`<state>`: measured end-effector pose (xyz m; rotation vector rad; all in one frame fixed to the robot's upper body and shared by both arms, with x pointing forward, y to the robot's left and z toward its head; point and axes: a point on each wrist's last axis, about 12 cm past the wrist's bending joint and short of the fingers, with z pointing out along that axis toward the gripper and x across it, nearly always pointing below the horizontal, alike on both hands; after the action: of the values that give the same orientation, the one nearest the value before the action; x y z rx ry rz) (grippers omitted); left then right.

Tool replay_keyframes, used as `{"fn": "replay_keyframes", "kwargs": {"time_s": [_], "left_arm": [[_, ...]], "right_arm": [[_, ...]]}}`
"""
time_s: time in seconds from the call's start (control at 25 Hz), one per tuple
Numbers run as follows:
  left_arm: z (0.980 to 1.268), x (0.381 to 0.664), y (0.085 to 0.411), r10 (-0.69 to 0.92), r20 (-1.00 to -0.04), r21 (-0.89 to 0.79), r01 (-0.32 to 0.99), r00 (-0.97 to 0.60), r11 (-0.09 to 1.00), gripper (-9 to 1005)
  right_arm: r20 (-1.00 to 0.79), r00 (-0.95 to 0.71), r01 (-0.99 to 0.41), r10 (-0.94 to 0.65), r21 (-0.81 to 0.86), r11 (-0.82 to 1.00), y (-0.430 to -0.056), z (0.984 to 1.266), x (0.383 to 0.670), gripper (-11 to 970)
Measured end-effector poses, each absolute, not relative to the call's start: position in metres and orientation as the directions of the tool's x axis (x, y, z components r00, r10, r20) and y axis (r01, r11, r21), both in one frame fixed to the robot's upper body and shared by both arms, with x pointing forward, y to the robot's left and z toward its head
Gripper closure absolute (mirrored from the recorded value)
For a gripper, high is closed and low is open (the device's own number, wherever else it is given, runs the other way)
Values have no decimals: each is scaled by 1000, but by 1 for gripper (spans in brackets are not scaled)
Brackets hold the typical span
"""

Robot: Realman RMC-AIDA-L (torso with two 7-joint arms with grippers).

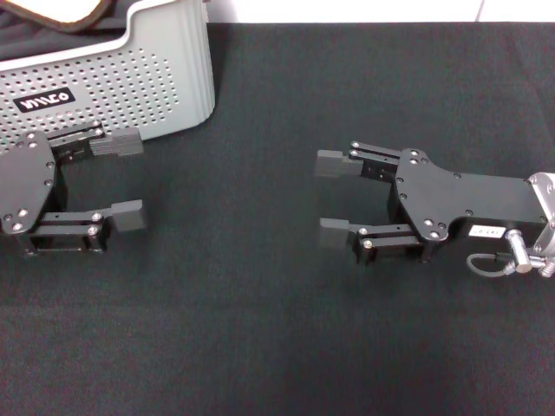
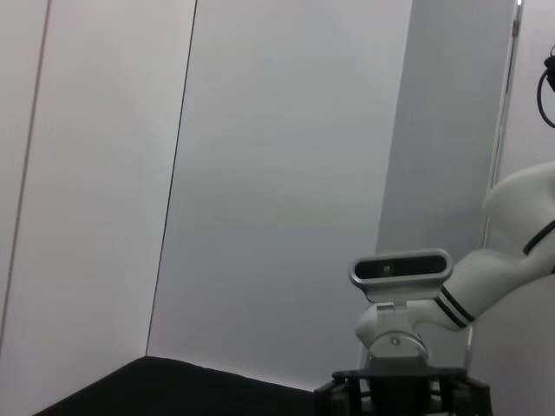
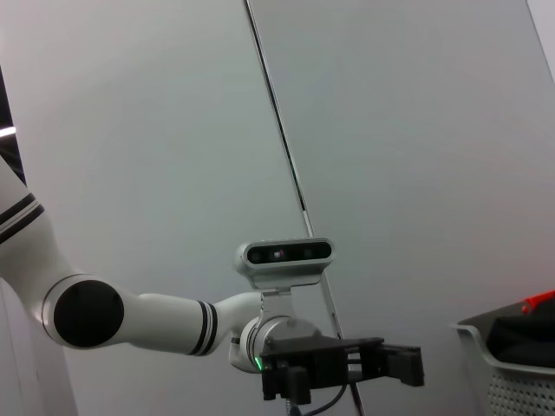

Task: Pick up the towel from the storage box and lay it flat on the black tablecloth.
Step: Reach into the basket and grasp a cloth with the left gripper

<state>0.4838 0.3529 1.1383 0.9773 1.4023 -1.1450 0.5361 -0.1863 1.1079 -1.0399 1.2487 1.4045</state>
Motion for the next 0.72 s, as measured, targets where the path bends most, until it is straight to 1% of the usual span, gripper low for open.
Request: {"fn": "replay_keyframes", "kwargs": {"time_s": [0.28, 0.72], "left_arm": [[1140, 487, 351, -28, -984, -179, 962, -178, 208, 139], [1137, 484, 349, -40, -984, -181, 960, -176, 214, 169]], "right_arm": [[-979, -167, -986, 119, 166, -20, -184, 1105, 533, 109], [-978, -161, -987, 130, 163, 0, -185, 1103, 532, 113]]}}
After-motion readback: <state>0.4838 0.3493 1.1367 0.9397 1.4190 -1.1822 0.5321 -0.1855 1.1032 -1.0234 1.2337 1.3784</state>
